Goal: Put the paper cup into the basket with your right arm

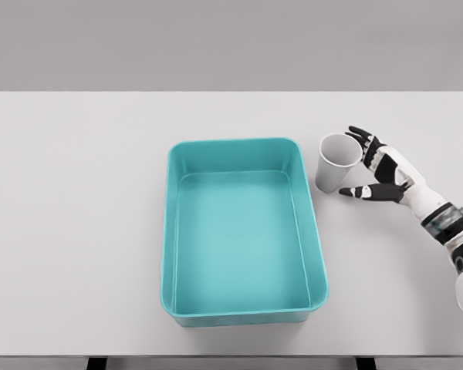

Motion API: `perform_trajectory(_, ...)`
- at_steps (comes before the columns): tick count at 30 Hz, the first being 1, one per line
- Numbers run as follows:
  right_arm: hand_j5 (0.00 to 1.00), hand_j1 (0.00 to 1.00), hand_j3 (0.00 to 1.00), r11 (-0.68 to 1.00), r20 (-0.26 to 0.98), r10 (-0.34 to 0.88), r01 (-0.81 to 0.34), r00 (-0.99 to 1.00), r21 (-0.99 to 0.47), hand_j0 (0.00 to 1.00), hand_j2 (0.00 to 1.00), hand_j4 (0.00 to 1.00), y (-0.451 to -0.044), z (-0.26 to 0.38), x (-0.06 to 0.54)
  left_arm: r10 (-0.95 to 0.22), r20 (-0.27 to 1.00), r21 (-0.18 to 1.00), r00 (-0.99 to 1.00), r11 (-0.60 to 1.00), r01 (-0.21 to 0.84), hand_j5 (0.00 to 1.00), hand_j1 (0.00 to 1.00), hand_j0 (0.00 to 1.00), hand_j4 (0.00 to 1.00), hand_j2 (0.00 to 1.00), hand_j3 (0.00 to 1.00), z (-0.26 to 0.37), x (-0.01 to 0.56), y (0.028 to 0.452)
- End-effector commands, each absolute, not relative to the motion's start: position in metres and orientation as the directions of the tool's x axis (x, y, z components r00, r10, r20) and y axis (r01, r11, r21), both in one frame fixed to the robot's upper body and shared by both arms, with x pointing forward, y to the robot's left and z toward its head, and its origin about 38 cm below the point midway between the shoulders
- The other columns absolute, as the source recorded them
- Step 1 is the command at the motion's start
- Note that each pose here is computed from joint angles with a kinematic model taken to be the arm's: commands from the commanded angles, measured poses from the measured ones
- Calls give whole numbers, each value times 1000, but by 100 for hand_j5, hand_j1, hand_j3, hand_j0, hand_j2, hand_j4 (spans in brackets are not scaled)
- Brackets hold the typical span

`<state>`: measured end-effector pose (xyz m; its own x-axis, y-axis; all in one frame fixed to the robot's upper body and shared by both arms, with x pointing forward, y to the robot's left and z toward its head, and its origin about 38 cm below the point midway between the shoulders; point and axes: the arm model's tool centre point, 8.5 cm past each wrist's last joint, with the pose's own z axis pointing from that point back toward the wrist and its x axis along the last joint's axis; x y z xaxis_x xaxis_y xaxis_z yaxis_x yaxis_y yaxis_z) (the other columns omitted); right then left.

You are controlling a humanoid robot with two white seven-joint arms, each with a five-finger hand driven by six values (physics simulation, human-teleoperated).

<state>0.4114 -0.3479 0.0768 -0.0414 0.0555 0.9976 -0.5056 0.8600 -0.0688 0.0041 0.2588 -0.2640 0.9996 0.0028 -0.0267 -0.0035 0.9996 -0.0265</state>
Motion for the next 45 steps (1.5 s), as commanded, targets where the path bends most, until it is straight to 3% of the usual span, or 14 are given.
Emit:
perform_trajectory(1,100,100,100,863,999,43,-503,-32,-53,100,100,100,-347,74,411,3,-27,-26,1000,1000,-4,100,100,100,100,100,100,-264,4,259)
perform_trajectory(39,100,100,100,845,999,27,-534,-30,-39,100,100,100,-322,72,426,3,-27,-26,1000,1000,-4,100,100,100,100,100,100,-264,4,259)
perform_trajectory(40,99,99,99,845,999,32,-533,-25,-40,99,99,99,-322,71,425,2,-28,-26,1000,1000,-3,100,100,100,100,100,100,-264,4,259)
perform_trajectory(45,70,70,70,840,999,37,-541,-23,-44,70,70,70,-319,69,425,3,-27,-28,1000,1000,-4,100,100,100,100,100,100,-264,4,259)
